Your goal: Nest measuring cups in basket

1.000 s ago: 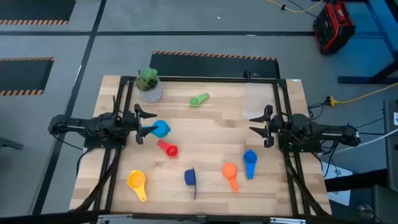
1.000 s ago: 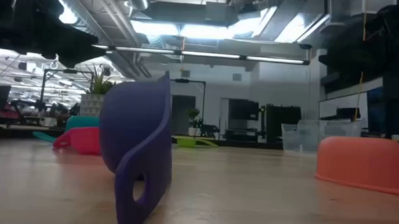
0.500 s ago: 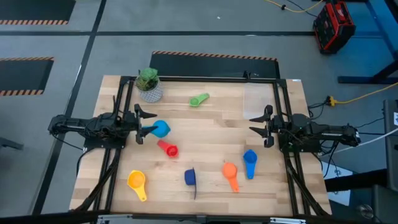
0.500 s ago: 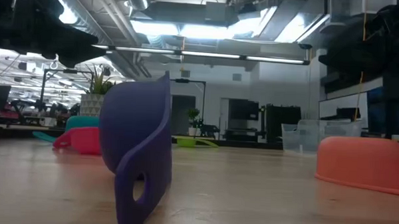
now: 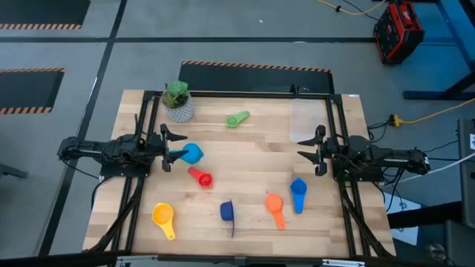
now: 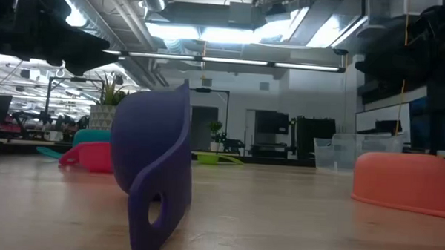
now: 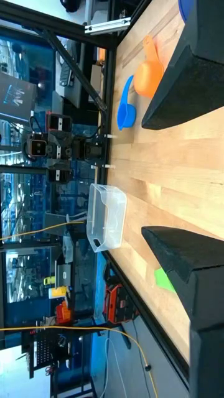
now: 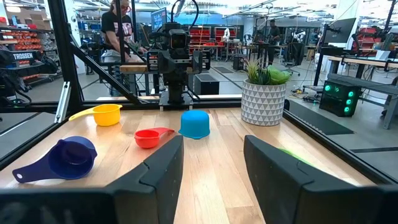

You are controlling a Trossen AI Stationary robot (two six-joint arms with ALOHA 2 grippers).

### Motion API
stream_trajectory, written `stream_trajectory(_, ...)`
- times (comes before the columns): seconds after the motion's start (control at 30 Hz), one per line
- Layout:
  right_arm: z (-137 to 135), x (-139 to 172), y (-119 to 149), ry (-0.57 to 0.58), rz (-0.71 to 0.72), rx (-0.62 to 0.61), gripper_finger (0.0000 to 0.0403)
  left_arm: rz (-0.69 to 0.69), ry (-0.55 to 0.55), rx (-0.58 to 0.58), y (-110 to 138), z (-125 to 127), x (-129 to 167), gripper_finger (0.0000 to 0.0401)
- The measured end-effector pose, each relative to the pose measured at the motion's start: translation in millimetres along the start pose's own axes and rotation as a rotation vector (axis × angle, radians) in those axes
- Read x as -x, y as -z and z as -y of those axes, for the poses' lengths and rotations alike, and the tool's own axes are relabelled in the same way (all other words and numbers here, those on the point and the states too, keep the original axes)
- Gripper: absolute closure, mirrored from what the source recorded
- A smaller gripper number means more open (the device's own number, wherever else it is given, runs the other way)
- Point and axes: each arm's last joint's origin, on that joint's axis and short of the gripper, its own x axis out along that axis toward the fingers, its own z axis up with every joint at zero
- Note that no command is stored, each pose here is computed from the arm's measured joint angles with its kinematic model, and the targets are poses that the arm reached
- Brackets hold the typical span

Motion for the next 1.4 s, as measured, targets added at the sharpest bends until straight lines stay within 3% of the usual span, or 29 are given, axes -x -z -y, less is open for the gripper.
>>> stream_trajectory(0.73, 0.0, 0.0, 0.0, 0.0, 0.0, 0.001, 0.0228, 0.001, 0.0, 0.0, -0.2, 0.0, 0.0, 0.014)
stream_trajectory(1.4, 0.0, -0.1, 0.0, 0.0, -0.001, 0.001, 0.0228, 0.009, -0.066, 0.008, -0.9, -1.9, 0.1, 0.014)
